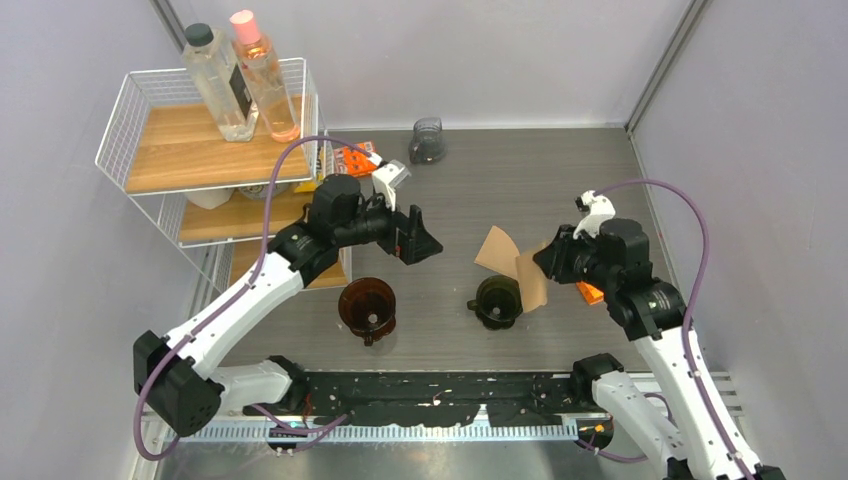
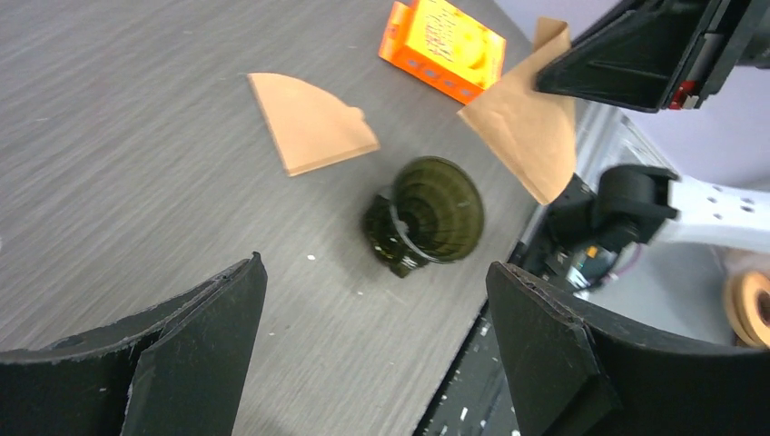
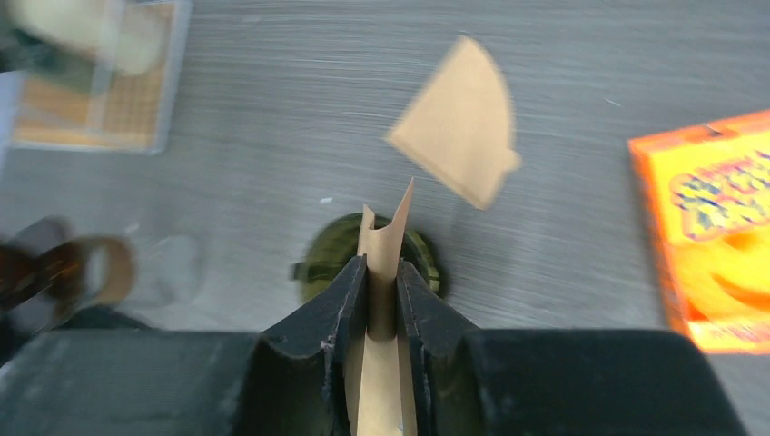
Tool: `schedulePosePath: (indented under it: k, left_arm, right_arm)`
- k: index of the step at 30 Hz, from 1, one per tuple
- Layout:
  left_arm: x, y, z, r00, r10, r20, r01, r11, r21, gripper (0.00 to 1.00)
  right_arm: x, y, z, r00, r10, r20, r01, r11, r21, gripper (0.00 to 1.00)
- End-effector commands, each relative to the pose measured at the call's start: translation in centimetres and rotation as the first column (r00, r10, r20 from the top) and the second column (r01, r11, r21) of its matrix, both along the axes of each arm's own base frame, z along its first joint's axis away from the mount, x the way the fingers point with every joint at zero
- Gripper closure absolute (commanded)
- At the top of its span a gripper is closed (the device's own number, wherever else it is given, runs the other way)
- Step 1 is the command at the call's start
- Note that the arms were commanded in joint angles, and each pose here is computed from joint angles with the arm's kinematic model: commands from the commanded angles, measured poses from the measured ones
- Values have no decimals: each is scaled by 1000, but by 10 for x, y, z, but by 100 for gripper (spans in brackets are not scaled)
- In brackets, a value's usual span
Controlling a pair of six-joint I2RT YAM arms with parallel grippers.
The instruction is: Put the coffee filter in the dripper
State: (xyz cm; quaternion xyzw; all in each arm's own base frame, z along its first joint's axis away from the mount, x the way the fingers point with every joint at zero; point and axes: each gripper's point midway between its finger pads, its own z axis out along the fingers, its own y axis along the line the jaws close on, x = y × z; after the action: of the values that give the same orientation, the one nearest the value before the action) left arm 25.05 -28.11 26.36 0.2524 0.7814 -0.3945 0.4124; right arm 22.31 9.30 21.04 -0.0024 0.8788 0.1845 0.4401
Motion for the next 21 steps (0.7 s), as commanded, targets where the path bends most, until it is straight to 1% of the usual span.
schedulePosePath:
  k: [1,5,10,12,16,19,21]
  left_arm:
    - [-23,-26,28,975,-220,34,222,969,-105,0]
    - [-37,-40,29,953,-303,27,304,946,-115,0]
    - [-60,-60,41,899,-437,35,436,880,-189,0]
    - [-65,-66,44,887,-460,32,457,867,-198,0]
    - [-74,-79,48,866,-500,17,491,843,-222,2]
    - [-80,-88,51,850,-527,3,513,825,-236,7]
    - [-81,-93,52,845,-535,-12,516,821,-245,12]
  right_arm:
    - [-27,59,61,915,350,201,-384,909,165,76]
    - [-42,81,92,836,458,301,-529,819,223,76]
    - [-54,94,120,757,520,396,-633,734,247,76]
    - [-56,97,126,737,532,418,-656,712,251,75]
    - [-54,99,129,722,538,435,-670,701,244,74]
    - [-53,102,130,710,538,454,-681,688,251,74]
    - [-52,103,130,708,537,459,-683,687,250,74]
